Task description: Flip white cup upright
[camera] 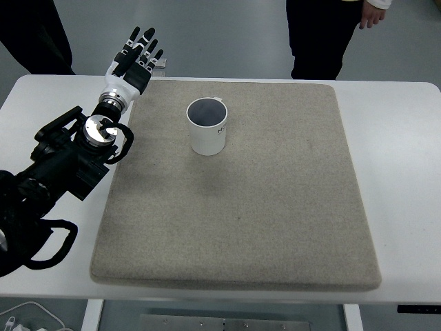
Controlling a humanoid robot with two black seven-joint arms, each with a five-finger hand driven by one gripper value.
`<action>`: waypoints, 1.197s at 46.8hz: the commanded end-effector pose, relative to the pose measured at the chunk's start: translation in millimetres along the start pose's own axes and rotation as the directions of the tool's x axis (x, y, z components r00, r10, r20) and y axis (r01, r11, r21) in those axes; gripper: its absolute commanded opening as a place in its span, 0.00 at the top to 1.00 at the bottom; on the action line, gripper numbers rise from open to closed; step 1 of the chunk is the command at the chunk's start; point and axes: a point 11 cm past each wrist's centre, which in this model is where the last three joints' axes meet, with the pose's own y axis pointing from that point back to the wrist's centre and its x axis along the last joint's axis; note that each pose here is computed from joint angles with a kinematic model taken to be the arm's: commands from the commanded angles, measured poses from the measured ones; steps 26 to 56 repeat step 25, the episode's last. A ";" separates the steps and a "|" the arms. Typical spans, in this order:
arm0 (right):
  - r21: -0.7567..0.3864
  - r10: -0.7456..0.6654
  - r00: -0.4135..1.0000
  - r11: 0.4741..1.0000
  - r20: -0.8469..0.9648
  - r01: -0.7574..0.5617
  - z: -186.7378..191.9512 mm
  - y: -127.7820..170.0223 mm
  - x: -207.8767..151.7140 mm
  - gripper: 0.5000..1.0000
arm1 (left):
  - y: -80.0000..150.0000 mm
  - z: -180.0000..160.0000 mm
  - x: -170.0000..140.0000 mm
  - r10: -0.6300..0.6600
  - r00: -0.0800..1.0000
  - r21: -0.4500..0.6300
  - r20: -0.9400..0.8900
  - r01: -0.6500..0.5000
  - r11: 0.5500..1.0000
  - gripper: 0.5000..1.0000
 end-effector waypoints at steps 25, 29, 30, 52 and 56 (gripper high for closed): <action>0.000 -0.001 1.000 1.000 0.000 0.001 0.0 0.0 -0.4 0.14 | -1.3 6.6 -1.2 -0.016 0.997 0.012 0.078 0.015 1.000 0.01; 0.000 -0.001 1.000 1.000 0.000 0.001 0.0 0.0 -0.4 0.14 | -1.3 6.6 -1.2 -0.016 0.997 0.012 0.078 0.015 1.000 0.01; 0.000 -0.001 1.000 1.000 0.000 0.001 0.0 0.0 -0.4 0.14 | -1.3 6.6 -1.2 -0.016 0.997 0.012 0.078 0.015 1.000 0.01; 0.000 -0.001 1.000 1.000 0.000 0.001 0.0 0.0 -0.4 0.14 | -1.3 6.6 -1.2 -0.016 0.997 0.012 0.078 0.015 1.000 0.01; 0.000 -0.001 1.000 1.000 0.000 0.001 0.0 0.0 -0.4 0.14 | -1.3 6.6 -1.2 -0.016 0.997 0.012 0.078 0.015 1.000 0.01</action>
